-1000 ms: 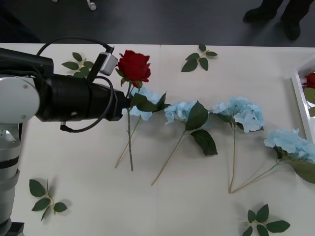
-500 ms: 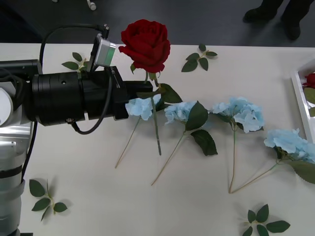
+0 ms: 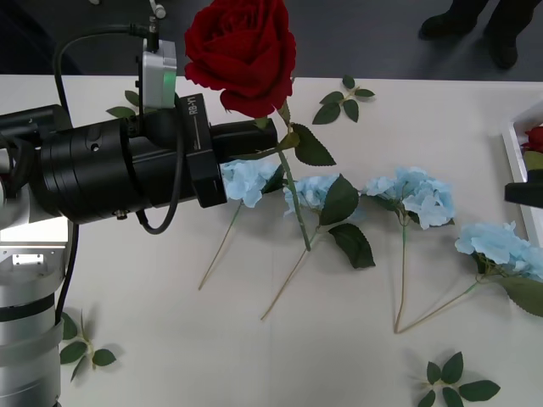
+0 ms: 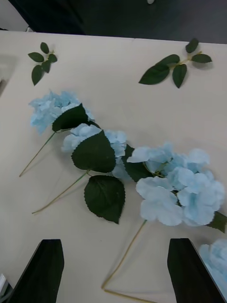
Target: Put the red flowers into the right box and the blue flowers into the left box
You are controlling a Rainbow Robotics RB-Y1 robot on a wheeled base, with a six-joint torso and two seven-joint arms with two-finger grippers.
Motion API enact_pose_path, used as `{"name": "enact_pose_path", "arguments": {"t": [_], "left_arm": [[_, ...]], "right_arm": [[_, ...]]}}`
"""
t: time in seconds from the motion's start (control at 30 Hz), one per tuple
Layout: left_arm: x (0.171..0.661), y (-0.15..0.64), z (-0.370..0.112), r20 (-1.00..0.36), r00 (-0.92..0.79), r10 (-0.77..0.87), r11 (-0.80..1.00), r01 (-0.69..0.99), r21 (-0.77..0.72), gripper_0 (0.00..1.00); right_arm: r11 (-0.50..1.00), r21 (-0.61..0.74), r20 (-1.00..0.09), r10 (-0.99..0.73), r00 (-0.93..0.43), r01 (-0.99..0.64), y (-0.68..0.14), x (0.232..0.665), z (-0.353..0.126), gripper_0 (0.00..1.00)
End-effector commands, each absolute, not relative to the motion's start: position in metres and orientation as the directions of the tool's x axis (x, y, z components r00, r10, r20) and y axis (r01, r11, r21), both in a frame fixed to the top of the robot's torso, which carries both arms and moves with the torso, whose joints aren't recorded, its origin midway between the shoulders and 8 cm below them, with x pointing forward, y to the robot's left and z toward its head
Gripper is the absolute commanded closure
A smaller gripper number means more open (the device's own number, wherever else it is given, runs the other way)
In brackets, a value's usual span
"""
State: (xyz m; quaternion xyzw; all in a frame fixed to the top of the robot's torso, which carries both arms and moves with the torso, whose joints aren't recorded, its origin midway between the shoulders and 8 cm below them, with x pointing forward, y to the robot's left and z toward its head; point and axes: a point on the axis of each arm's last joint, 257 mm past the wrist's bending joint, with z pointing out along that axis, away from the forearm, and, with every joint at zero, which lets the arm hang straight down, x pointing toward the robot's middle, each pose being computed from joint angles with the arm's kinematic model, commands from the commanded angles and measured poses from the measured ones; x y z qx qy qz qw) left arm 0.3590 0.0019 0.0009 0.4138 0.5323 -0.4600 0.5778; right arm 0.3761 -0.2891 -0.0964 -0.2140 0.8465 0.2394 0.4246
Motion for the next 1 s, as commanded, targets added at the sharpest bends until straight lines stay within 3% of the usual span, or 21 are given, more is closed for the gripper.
{"name": "enact_pose_path", "arguments": {"t": [0.03,0.53,1.0], "left_arm": [[0.349,-0.003,0.031,-0.987,0.12,-0.111,0.221,0.971,0.093,1.0],[0.346,-0.011,0.035,-0.986,0.128,-0.106,0.206,0.973,0.104,1.0],[0.346,-0.011,0.035,-0.986,0.128,-0.106,0.206,0.973,0.104,1.0]], "right_arm": [[0.733,0.204,-0.866,-0.174,-0.469,-0.649,-0.242,0.365,-0.107,0.36],[0.531,0.207,-0.95,-0.091,-0.298,-0.822,-0.106,0.364,-0.089,0.36],[0.421,0.252,-0.957,-0.028,-0.29,-0.871,-0.025,0.347,-0.103,0.36]]}}
